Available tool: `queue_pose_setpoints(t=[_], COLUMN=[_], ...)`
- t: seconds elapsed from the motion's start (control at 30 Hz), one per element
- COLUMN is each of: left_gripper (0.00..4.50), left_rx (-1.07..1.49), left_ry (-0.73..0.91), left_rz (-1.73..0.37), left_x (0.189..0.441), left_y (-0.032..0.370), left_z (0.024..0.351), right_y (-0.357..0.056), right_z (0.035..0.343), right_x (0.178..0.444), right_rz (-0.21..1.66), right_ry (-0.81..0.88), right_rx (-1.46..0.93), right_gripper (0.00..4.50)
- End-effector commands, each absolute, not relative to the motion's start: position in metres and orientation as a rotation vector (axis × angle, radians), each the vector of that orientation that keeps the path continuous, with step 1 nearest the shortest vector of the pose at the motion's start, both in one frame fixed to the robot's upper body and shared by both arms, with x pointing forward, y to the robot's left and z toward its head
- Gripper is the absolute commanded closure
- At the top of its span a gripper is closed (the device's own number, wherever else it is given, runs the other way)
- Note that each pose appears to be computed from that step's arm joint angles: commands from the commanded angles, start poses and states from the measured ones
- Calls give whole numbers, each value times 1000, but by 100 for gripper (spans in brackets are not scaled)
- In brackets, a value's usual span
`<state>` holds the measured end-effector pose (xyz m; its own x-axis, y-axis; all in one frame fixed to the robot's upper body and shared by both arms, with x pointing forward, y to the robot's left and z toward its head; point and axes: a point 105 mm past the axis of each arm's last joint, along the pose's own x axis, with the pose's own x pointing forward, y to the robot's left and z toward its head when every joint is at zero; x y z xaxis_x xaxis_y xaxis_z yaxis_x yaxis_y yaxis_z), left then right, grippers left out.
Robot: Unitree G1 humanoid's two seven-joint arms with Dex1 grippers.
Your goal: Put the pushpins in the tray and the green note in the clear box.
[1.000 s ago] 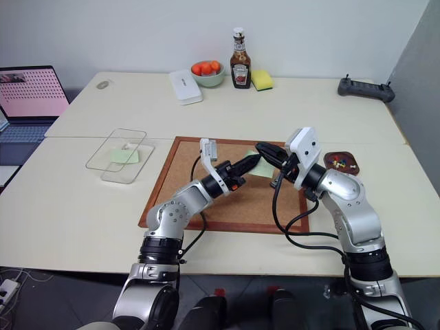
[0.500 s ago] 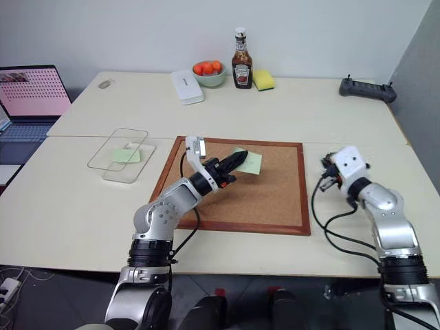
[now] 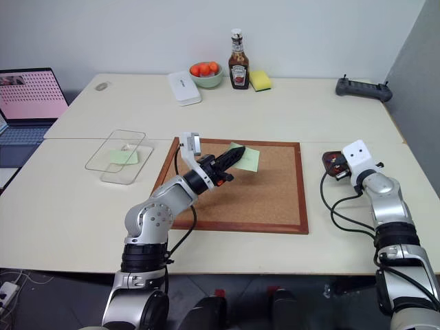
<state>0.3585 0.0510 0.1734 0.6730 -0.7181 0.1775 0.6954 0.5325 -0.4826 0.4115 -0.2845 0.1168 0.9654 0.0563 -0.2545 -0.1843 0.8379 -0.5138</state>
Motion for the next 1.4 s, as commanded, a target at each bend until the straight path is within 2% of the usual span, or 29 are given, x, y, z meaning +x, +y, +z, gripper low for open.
queue_pose_setpoints(t=[0.03, 0.17, 0.4, 0.53, 0.67, 0.77, 0.9, 1.03, 1.2, 1.4], left_gripper=[450, 450, 450, 450, 450, 450, 450, 450, 450, 450], left_rx=[-547, -548, -548, -527, -415, -300, -166, -38, 59, 137], left_ry=[-5, -5, -12, -46, -124, -159, -132, -85, 5, 40], left_rz=[-858, -852, -852, -827, -668, -521, -326, -161, -43, 21], left_x=[354, 356, 358, 361, 369, 364, 354, 349, 355, 371], left_y=[52, 52, 51, 58, 93, 131, 187, 239, 289, 320], left_z=[186, 186, 189, 199, 216, 225, 224, 221, 209, 204], right_y=[-286, -283, -283, -273, -222, -170, -108, -62, -13, 14], right_z=[138, 150, 170, 193, 209, 212, 209, 208, 207, 206], right_x=[416, 418, 416, 411, 394, 373, 341, 323, 318, 325], right_rz=[123, 123, 119, 166, 422, 664, 949, 1124, 1213, 1207], right_ry=[173, 132, 86, 5, -136, -225, -278, -285, -286, -260], right_rx=[-561, -540, -541, -531, -487, -436, -347, -312, -334, -340], right_gripper=[283, 190, 190, 190, 190, 190, 190, 190, 190, 190])
